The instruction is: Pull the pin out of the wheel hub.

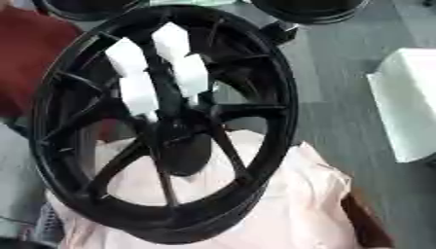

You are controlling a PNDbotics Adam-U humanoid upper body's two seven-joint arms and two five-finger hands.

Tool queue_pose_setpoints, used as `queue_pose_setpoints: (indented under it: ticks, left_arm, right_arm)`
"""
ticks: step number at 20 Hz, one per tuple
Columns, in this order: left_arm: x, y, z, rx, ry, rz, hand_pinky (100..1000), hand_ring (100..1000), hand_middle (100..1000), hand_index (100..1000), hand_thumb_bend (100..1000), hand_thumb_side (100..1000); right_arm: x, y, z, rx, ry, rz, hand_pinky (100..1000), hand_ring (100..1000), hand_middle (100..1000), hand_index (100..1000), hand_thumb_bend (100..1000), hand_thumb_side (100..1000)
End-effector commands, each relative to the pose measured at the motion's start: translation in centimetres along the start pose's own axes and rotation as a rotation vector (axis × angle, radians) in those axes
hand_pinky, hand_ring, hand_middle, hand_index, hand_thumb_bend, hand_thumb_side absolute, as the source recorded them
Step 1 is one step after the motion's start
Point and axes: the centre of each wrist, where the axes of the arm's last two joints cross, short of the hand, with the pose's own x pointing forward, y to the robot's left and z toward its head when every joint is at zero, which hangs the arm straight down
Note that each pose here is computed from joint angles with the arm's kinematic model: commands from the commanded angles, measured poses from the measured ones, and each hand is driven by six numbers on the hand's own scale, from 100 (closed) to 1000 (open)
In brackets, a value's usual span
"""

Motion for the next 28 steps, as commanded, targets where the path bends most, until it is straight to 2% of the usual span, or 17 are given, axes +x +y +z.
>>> queue_pose_setpoints:
  ticks: [1,4,9,13,16,17,18,19,28]
  left_arm:
    - [2.6,1.1,-0.8,-0.001,-0.062,-0.028,810,855,861,854,597,771]
    - [2.7,1.2,-0.7,-0.007,-0.064,-0.041,810,855,861,851,595,760]
    - [2.9,1.7,-0.6,-0.004,-0.063,-0.077,811,856,861,849,583,760]
    - [3.3,1.6,-0.6,-0.011,-0.07,-0.082,811,856,861,848,578,759]
    - [3.5,1.5,-0.7,-0.015,-0.073,-0.082,811,856,860,847,577,758]
    - [3.6,1.5,-0.7,-0.017,-0.076,-0.083,811,856,861,847,576,759]
    - [3.6,1.5,-0.7,-0.019,-0.077,-0.084,811,857,861,847,575,759]
    - [3.7,1.5,-0.7,-0.022,-0.08,-0.087,811,856,860,847,574,758]
    - [4.7,1.4,-0.9,-0.045,-0.101,-0.1,812,857,860,847,568,757]
  right_arm:
    - [2.2,-1.3,-0.6,0.001,-0.053,0.04,875,795,774,853,100,582]
    - [2.6,-1.4,-0.6,0.007,-0.04,0.084,874,797,763,846,128,536]
    - [5.1,-0.5,-1.0,0.107,-0.062,0.2,877,811,769,852,120,542]
    - [7.3,1.0,-0.7,0.246,-0.13,0.33,873,817,767,844,121,547]
    - [8.8,2.8,0.1,0.379,-0.202,0.437,873,829,776,843,112,567]
    - [9.3,3.5,0.3,0.421,-0.223,0.469,873,831,775,842,159,559]
    - [9.8,4.0,0.6,0.458,-0.238,0.499,872,832,778,842,116,566]
    - [10.1,4.5,0.9,0.494,-0.25,0.53,871,831,779,841,113,571]
    - [9.9,7.6,4.3,0.816,-0.294,0.799,874,858,803,841,184,545]
